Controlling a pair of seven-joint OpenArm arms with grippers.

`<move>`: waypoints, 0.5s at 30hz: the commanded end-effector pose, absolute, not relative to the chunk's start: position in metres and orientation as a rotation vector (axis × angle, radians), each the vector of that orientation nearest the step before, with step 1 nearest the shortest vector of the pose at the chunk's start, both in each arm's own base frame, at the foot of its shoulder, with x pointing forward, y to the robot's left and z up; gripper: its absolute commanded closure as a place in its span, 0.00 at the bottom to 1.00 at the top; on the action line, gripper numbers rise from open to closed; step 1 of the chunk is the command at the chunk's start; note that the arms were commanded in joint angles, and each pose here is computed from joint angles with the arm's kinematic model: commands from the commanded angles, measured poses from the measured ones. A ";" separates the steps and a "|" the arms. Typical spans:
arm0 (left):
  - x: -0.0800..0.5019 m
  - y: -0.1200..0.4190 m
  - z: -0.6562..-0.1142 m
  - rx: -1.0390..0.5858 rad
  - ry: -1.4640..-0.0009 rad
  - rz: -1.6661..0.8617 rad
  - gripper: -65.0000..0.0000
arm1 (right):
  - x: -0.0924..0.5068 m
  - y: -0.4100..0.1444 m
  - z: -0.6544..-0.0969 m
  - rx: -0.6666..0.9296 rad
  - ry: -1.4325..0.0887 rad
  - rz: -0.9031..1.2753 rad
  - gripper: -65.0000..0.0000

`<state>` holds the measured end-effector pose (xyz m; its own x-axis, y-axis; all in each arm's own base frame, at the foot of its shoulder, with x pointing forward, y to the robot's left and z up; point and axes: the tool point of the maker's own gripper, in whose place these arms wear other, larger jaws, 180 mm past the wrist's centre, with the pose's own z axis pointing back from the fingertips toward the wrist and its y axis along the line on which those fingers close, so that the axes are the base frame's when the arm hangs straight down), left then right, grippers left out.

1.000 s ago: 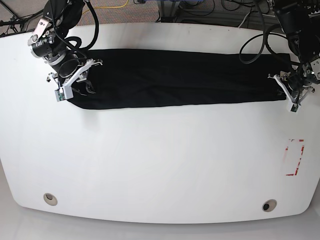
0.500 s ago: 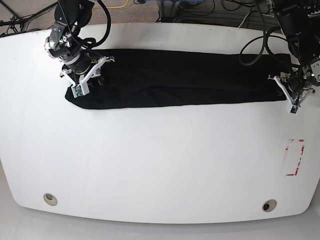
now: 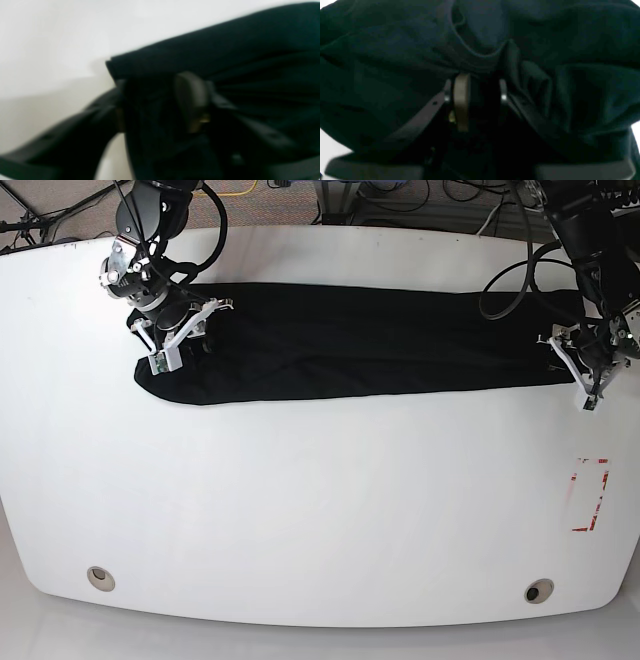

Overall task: Fold the T-shirt properly
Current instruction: 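Release the left gripper and move it inward along the strip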

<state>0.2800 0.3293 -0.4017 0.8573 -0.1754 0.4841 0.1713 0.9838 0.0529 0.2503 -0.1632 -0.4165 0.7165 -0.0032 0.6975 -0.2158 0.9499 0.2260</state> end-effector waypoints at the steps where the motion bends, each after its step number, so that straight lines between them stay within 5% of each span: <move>1: 0.296 0.343 -0.364 0.054 -0.600 -0.179 0.40 | 0.246 -0.167 -0.420 0.282 -0.737 0.132 0.78; 15: 0.295 0.345 -0.312 -0.135 -0.767 -0.124 0.36 | 0.247 -0.164 -0.419 0.290 -0.741 0.131 0.78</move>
<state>0.2944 0.3355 -0.3271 0.7422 -0.0580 0.6677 0.1587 0.9831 -0.0910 0.2500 -0.1616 -0.4169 0.7173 -0.0031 0.6968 -0.2176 0.9490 0.2283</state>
